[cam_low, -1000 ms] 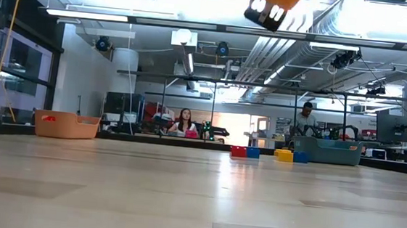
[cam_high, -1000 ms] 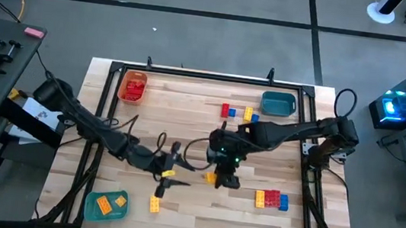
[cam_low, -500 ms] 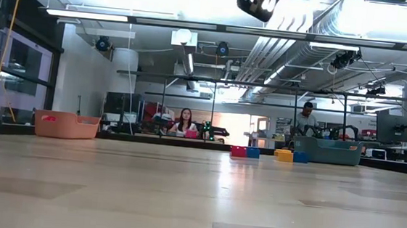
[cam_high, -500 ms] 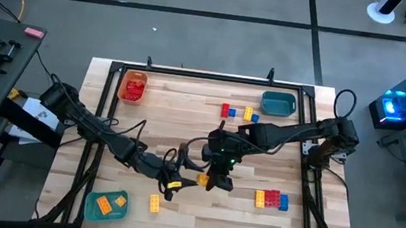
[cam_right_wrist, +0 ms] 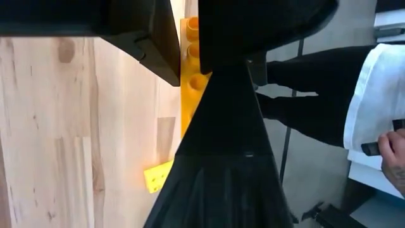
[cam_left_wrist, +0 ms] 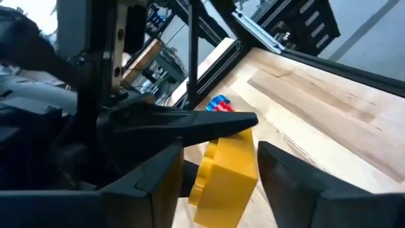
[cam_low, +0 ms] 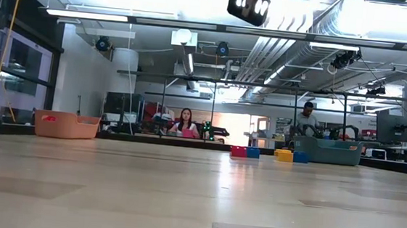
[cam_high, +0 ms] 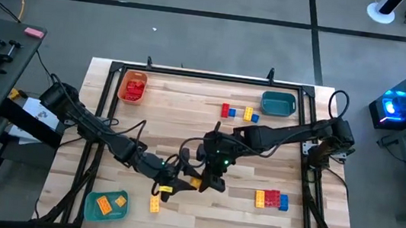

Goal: Sort blocks
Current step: Put the yellow game piece into the green bin

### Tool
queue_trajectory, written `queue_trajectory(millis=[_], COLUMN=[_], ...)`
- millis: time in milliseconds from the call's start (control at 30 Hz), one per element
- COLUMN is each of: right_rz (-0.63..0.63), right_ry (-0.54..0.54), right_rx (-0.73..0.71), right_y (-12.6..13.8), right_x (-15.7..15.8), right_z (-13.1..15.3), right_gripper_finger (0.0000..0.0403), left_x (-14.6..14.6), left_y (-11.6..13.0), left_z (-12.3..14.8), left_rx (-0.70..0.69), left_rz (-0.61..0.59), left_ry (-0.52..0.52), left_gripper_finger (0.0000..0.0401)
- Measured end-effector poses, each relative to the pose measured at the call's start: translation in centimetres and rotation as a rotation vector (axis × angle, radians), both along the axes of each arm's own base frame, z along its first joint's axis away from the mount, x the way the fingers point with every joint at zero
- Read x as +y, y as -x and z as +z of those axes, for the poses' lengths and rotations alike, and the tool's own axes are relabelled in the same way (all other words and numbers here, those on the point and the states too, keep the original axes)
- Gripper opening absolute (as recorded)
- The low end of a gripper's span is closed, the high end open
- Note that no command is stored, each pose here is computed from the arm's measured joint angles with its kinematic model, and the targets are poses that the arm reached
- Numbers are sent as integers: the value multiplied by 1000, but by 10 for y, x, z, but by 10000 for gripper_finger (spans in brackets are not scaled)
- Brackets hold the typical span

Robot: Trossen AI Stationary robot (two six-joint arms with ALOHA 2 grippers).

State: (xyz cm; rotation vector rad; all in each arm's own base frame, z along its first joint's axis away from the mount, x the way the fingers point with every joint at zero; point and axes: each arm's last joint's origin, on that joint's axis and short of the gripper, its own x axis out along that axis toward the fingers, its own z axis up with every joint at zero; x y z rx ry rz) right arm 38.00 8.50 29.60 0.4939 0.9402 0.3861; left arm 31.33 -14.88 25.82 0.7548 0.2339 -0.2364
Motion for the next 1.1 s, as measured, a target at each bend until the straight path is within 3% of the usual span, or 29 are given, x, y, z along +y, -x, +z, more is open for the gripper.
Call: queue_trajectory(millis=[200, 367, 567, 700, 833, 1100], right_rz=[10, -38, -73, -70, -85, 54], right_ry=[-2, 20, 85, 163, 238, 343], right_rx=[-26, -51, -82, -76, -42, -43], right_y=[-1, -4, -4, 1, 4, 4], right_x=[2, 1, -10, -21, -31, -30], right_z=[3, 14, 36, 53, 54, 43], right_gripper_finger=[1, 33, 115, 155, 168, 169], left_x=[-1, -1, -6, -1, -1, -66], left_y=[1, 2, 20, 47, 84, 167], left_z=[0, 0, -9, -11, -9, -5], left_rx=[13, 38, 234, 456, 682, 967], left_rz=[-19, -16, 5, 224, 428, 459], left_ry=[38, 127, 141, 372, 586, 862], left_gripper_finger=[68, 63, 63, 63, 63, 63])
